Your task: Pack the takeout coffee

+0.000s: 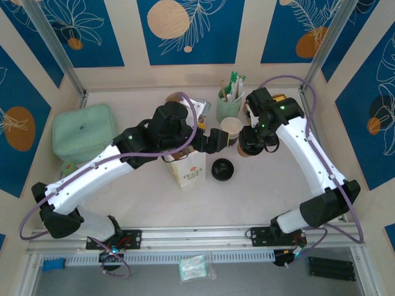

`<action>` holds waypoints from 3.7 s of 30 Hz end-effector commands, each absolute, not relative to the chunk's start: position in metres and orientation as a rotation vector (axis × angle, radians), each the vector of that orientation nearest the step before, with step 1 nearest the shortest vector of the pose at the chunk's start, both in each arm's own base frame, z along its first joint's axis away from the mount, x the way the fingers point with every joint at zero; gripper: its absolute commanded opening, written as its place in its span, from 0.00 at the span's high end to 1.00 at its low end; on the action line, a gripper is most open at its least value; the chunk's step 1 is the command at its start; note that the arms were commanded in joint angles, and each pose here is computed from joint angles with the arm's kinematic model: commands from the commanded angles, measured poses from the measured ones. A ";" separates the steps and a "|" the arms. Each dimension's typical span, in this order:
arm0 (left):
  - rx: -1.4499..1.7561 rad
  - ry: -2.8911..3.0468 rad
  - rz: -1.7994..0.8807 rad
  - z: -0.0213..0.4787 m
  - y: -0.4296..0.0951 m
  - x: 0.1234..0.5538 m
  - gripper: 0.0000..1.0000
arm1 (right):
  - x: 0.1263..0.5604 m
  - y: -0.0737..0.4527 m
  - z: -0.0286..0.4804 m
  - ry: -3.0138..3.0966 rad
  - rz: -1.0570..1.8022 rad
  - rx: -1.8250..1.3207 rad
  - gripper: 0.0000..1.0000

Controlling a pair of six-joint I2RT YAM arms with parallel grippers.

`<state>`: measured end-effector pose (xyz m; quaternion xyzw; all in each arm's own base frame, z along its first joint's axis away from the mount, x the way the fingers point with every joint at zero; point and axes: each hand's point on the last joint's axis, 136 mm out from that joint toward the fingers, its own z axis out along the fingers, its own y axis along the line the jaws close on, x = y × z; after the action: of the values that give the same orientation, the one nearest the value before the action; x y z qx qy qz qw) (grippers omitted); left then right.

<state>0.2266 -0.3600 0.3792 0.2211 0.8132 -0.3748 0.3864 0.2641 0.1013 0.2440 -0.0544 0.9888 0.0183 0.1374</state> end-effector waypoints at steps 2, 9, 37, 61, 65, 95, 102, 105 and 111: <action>0.559 2.044 -0.876 0.390 -0.341 0.224 0.01 | 0.247 0.108 0.274 2.812 0.123 -0.154 0.38; 0.519 2.073 -0.804 0.380 -0.322 0.224 0.01 | 0.225 0.122 0.301 2.762 0.155 -0.229 0.38; 0.322 2.059 -0.437 0.373 -0.213 0.228 0.00 | 0.196 0.213 0.407 2.499 0.431 -0.526 0.38; 0.055 2.105 -0.522 0.343 -0.146 0.270 0.01 | 0.235 0.312 0.354 2.588 0.433 -0.645 0.39; 0.042 2.105 -0.550 0.338 -0.145 0.275 0.01 | 0.241 0.315 0.344 2.608 0.390 -0.642 0.39; 0.073 2.090 -0.738 0.334 -0.158 0.262 1.00 | 0.253 0.330 0.296 2.684 0.195 -0.728 0.39; 0.070 2.094 -0.771 0.333 -0.162 0.260 1.00 | 0.252 0.331 0.287 2.699 0.144 -0.756 0.39; 0.068 2.097 -0.776 0.332 -0.162 0.260 1.00 | 0.252 0.332 0.282 2.709 0.135 -0.767 0.39; 0.062 2.100 -0.775 0.331 -0.160 0.257 1.00 | 0.253 0.334 0.270 2.737 0.096 -0.792 0.39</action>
<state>0.2603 -0.1611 0.3252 0.0279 0.8512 -0.2979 0.4311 0.2686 0.3544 0.2852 -0.2588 0.9426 0.0822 0.1942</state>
